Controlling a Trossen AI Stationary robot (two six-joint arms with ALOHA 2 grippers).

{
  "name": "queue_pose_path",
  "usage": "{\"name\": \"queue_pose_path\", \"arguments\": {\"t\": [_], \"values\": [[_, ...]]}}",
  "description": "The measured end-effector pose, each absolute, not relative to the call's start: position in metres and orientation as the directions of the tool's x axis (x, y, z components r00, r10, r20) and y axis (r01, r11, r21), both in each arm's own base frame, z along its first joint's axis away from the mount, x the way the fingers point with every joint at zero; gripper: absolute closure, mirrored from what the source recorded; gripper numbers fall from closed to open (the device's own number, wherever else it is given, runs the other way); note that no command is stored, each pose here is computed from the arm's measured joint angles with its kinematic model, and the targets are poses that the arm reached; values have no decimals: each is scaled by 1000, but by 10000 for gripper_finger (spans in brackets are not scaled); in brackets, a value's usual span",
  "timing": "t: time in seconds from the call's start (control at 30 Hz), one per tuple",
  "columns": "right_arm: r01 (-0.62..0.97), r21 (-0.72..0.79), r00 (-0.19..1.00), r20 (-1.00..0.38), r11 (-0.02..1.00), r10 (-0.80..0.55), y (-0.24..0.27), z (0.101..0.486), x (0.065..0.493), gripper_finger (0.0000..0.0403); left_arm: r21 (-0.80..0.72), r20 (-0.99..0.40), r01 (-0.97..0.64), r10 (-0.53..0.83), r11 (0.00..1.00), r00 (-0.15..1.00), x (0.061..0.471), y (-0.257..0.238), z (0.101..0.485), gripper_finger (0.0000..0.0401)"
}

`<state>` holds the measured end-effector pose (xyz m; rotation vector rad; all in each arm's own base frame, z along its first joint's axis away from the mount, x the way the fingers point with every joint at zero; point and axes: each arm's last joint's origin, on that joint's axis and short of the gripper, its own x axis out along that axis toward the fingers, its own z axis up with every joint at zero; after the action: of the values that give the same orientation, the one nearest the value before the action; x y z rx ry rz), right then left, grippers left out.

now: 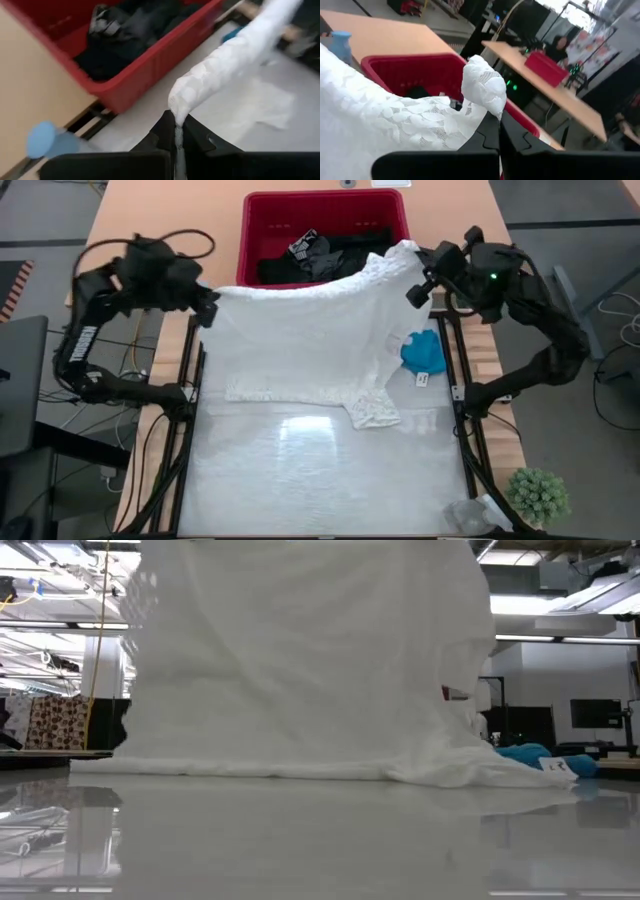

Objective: Fold laundry
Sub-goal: Fold the white shirt

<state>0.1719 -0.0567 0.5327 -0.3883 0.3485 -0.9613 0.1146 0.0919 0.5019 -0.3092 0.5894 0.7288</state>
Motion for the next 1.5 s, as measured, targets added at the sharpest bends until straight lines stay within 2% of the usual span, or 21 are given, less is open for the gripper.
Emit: {"name": "queue_pose_path", "arguments": {"t": [0.17, 0.37, 0.5, 0.63, 0.73, 0.83, 0.9, 1.03, 1.23, 1.4, 1.5], "values": [[699, -492, 570, -56, 519, -820, -39, 541, 168, 386, -159, -526, -612, 458, 775, 717, 102, 77, 524, 399], [694, -541, 599, 67, 475, -798, -19, 558, 169, 386, -152, -405, -438, 348, 886, 845, 85, 58, 548, 395], [696, -554, 623, 149, 457, -768, -3, 571, 167, 386, -181, -359, -418, 336, 890, 871, 77, 51, 556, 385], [672, -545, 690, 214, 502, -692, 17, 582, 162, 386, -235, -317, -368, 287, 899, 904, 72, 44, 563, 378], [615, -565, 763, 252, 550, -595, 35, 586, 158, 386, -254, -251, -249, 185, 934, 950, 64, 34, 571, 377], [593, -513, 801, 292, 621, -523, 54, 592, 154, 386, -284, -173, -108, 60, 953, 983, 59, 25, 579, 377], [575, -478, 817, 294, 664, -496, 67, 593, 153, 386, -320, -117, -4, -35, 948, 993, 53, 18, 583, 377], [511, -470, 858, 236, 720, -455, 101, 586, 160, 386, -379, -92, 73, -116, 923, 989, 37, 3, 582, 384], [508, -429, 852, 124, 746, -509, 163, 568, 176, 386, -439, -57, 88, -126, 894, 990, 10, -19, 579, 398], [466, -424, 879, 118, 776, -463, 210, 559, 180, 386, -637, -118, 26, -130, 771, 984, 12, -17, 571, 396], [444, -419, 892, 125, 792, -434, 224, 562, 180, 386, -693, -151, -9, -133, 720, 980, 19, -11, 567, 396]]}}
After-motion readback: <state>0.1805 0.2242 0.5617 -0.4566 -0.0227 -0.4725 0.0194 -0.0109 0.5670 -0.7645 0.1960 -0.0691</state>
